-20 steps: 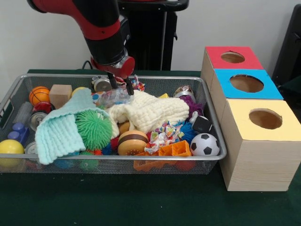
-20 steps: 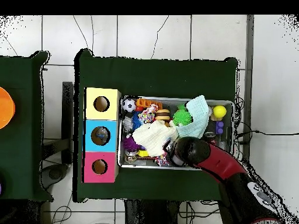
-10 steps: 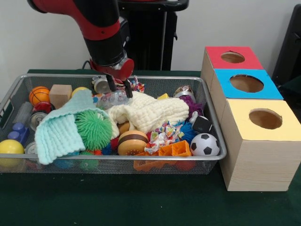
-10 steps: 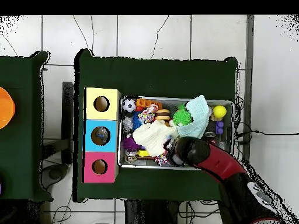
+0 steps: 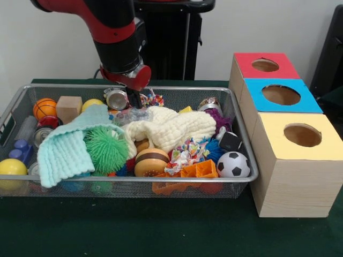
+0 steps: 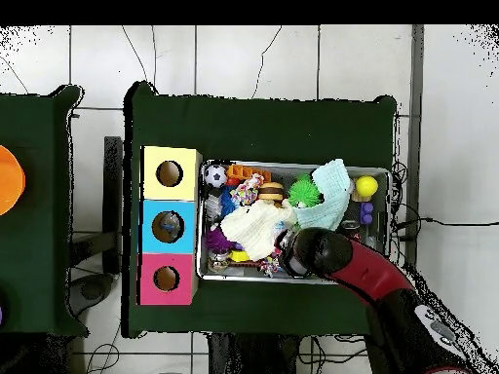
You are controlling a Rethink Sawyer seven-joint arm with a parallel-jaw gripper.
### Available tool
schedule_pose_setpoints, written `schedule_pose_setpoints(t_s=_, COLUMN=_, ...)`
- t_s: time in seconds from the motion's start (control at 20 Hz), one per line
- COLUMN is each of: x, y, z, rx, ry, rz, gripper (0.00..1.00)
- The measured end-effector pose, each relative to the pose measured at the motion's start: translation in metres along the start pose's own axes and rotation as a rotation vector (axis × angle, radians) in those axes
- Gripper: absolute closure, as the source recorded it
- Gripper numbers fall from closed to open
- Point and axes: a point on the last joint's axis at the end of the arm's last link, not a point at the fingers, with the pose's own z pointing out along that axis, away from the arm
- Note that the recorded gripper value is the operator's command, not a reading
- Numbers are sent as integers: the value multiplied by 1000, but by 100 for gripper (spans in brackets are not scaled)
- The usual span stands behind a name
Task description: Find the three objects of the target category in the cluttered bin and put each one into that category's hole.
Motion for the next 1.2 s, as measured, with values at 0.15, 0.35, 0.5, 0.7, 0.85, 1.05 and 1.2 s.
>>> schedule_pose_setpoints(t_s=0.15, x=1, y=0, z=1, rx=0, ry=0, rz=0, gripper=100)
schedule_pose_setpoints(t_s=0.35, x=2, y=0, z=2, rx=-1, ry=-3, rz=0, gripper=100)
schedule_pose_setpoints(t_s=0.5, x=2, y=0, z=3, rx=-1, ry=-3, rz=0, gripper=100)
schedule_pose_setpoints(t_s=0.7, x=2, y=0, z=3, rx=-1, ry=-2, rz=0, gripper=100)
schedule_pose_setpoints(t_s=0.85, x=2, y=0, z=3, rx=-1, ry=-3, rz=0, gripper=100)
schedule_pose_setpoints(t_s=1.05, x=1, y=0, z=1, rx=0, ry=-7, rz=-1, gripper=100)
schedule_pose_setpoints(t_s=1.2, x=1, y=2, z=-2, rx=0, ry=-12, rz=-4, gripper=100)
